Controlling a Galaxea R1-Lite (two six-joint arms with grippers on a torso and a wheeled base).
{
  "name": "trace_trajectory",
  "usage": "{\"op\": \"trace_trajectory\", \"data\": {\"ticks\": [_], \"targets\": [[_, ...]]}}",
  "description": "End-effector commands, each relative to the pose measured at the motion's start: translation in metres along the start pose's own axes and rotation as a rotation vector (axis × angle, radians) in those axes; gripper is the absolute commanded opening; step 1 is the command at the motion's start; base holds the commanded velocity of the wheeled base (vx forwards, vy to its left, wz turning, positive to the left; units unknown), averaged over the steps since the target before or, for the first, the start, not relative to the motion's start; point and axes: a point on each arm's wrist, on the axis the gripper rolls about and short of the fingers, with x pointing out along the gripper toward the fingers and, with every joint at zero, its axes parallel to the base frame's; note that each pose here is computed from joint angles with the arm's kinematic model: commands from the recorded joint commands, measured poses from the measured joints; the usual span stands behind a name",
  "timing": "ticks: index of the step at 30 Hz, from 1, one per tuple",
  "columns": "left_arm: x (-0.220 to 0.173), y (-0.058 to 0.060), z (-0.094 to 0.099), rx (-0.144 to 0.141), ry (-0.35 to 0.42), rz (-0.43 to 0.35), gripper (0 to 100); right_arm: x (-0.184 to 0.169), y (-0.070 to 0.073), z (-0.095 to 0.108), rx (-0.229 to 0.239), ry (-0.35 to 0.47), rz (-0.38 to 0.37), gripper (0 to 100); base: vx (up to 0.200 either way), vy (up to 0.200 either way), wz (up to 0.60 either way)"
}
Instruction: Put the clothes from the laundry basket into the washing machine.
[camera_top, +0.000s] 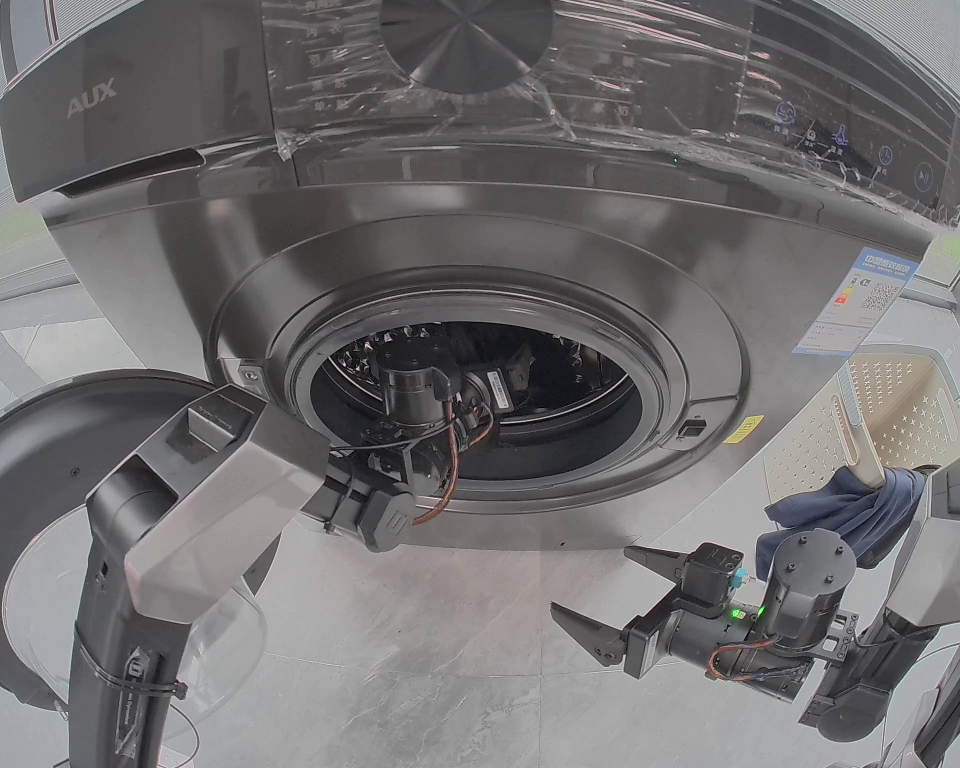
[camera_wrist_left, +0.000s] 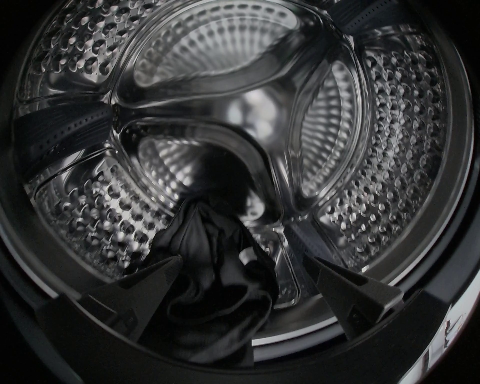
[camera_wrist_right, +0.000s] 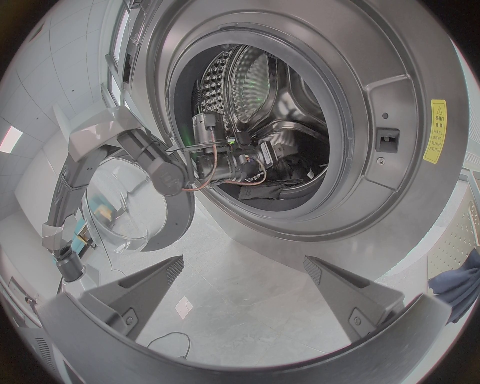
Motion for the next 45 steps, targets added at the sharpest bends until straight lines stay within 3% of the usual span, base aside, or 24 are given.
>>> {"op": "trace_trajectory", "data": {"ticks": [1,7,13,14,20,27,31,32,45], "targets": [[-0.038,-0.013,0.02,0.01,0.074,-0.01,100,0.0,0.0,0.0,0.0,0.002,0.0,100,0.0,0.0,0.0],[-0.067,-0.019,0.025,0.033,0.161,-0.011,100,0.0,0.0,-0.001,-0.001,0.002,0.002,100,0.0,0.0,0.0],[-0.088,-0.017,0.03,0.063,0.24,0.01,100,0.0,0.0,-0.001,-0.001,0.005,0.001,100,0.0,0.0,0.0],[-0.095,-0.014,0.026,0.078,0.282,0.023,100,0.0,0.0,-0.001,-0.001,0.005,0.001,100,0.0,0.0,0.0],[-0.094,-0.003,0.006,0.112,0.329,0.042,100,0.0,0.001,-0.001,-0.001,0.004,0.003,100,0.0,0.0,0.0],[-0.082,0.006,-0.023,0.118,0.349,0.048,100,0.0,0.002,-0.001,-0.001,0.004,0.006,100,0.0,0.0,0.0],[-0.075,0.012,-0.028,0.117,0.346,0.061,100,0.0,0.002,-0.001,-0.001,0.004,0.006,100,0.0,0.0,0.0],[-0.074,0.012,-0.028,0.116,0.343,0.06,0,0.0,0.002,-0.001,-0.001,0.004,0.006,100,0.0,0.0,0.0],[-0.049,-0.011,-0.006,0.053,0.197,-0.005,0,0.001,0.002,-0.001,-0.001,0.002,0.006,100,0.0,0.0,0.0]]}}
